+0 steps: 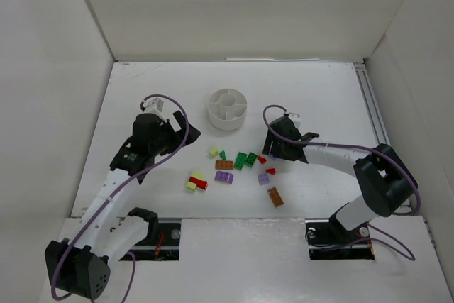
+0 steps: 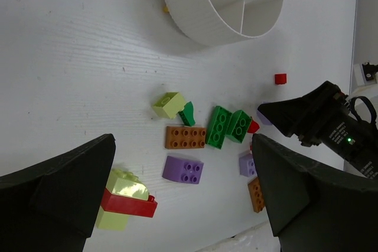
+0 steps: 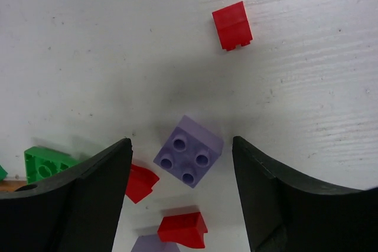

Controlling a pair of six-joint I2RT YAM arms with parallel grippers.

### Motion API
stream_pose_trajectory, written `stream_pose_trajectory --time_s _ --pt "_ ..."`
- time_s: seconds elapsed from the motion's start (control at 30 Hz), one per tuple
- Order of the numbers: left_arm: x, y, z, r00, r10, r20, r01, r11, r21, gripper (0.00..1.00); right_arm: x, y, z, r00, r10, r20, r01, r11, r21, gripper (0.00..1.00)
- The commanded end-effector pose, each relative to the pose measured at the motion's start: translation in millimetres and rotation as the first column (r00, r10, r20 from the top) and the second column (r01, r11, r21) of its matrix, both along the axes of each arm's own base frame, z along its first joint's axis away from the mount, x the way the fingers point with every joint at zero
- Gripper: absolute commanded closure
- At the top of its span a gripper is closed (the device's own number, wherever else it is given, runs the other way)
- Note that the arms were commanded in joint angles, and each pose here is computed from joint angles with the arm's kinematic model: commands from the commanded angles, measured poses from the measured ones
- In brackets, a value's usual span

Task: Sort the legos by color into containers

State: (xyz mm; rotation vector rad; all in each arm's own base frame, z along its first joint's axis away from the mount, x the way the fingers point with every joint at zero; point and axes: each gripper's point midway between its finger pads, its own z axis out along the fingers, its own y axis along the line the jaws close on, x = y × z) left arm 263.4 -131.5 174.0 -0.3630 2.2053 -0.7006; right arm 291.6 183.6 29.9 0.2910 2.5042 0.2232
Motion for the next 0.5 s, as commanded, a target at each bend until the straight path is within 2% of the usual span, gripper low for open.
stream_pose_trajectory --time_s 0.0,0.2,0.33,0.47 --pt "-1.6 -2.2 13.2 0.999 -0.011 0.052 0.012 1.000 -0.022 0.00 1.0 -3.5 1.2 0.996 -0.085 -0.007 0.085 0.996 -0.023 0.27" --pt "-3.6 -3.3 9.4 0.999 -0.018 0.042 0.019 1.000 -0.024 0.00 -7.0 -2.0 -0.8 0.997 -0.077 -0.029 0.075 0.995 -0.073 0.45" --pt "-3.0 -3.5 6.9 0.999 -0.019 0.033 0.019 1.000 -0.021 0.00 -22.9 -10.3 -6.2 0.994 -0.082 -0.069 0.069 0.983 -0.172 0.50" --pt "-3.0 -3.5 6.9 0.999 -0.019 0.033 0.019 1.000 -0.021 0.00 -19.4 -10.5 6.8 0.994 -0.101 -0.029 0.094 0.976 -0.196 0.56"
